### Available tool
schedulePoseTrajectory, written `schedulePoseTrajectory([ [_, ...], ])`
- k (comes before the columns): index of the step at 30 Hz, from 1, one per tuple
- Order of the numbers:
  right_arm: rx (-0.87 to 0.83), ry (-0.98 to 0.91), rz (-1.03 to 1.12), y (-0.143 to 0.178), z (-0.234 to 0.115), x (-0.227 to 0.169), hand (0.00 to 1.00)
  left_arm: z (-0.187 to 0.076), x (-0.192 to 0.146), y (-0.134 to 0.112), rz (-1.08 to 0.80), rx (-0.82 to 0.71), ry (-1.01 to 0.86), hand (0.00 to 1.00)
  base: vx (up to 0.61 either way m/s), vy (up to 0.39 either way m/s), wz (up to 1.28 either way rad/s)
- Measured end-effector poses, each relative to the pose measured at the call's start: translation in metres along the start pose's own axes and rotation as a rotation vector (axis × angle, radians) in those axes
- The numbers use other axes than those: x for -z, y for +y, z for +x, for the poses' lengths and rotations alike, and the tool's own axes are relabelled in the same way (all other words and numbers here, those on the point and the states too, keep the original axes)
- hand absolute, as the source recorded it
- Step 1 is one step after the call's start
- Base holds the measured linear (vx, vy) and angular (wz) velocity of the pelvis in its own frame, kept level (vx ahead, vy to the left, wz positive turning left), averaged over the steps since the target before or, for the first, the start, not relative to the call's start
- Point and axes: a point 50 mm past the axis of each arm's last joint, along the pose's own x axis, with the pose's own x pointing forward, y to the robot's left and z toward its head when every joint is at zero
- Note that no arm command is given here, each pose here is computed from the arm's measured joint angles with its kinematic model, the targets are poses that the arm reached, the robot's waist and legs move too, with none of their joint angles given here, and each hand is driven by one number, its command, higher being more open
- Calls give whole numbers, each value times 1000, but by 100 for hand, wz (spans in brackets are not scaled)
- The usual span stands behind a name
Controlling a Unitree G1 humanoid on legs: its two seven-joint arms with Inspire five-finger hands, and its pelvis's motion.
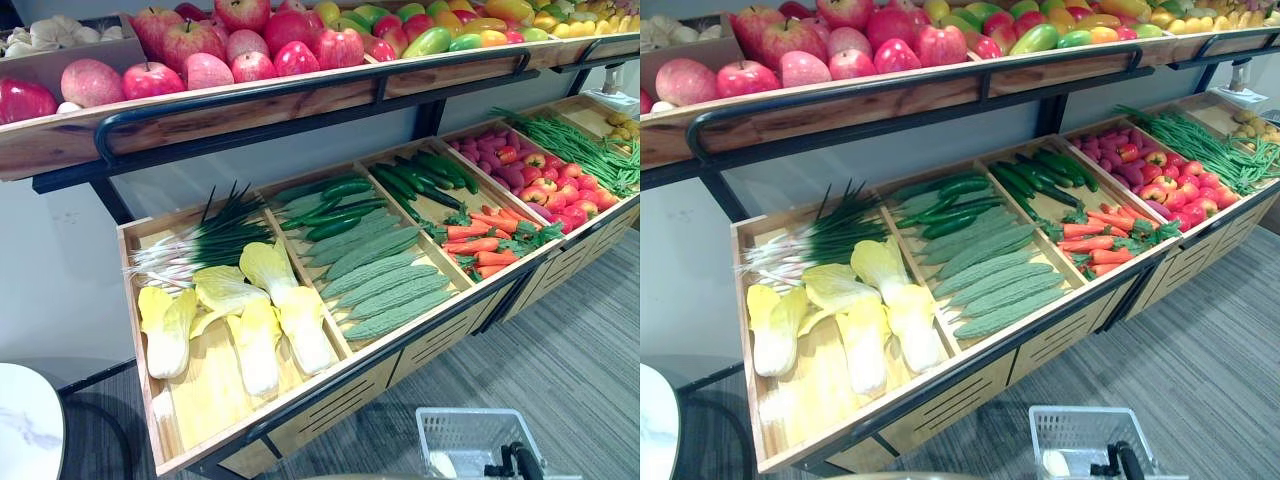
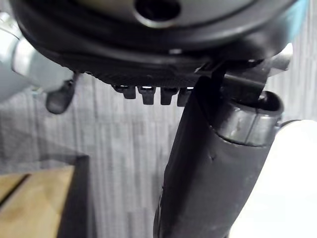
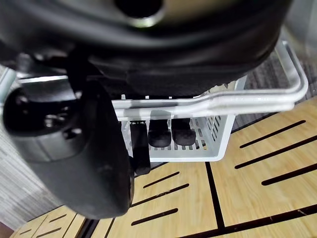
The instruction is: Pick vegetable in the basket
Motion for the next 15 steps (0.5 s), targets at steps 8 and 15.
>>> schedulePoseTrajectory([
  [8,22,5,-52,-5,0,15,0,-6,40,-24,513,193,249,100,-4,-4,-7],
  [15,9,62,-197,5,5,25,0,-7,42,-40,784,248,273,100,10,0,-8],
])
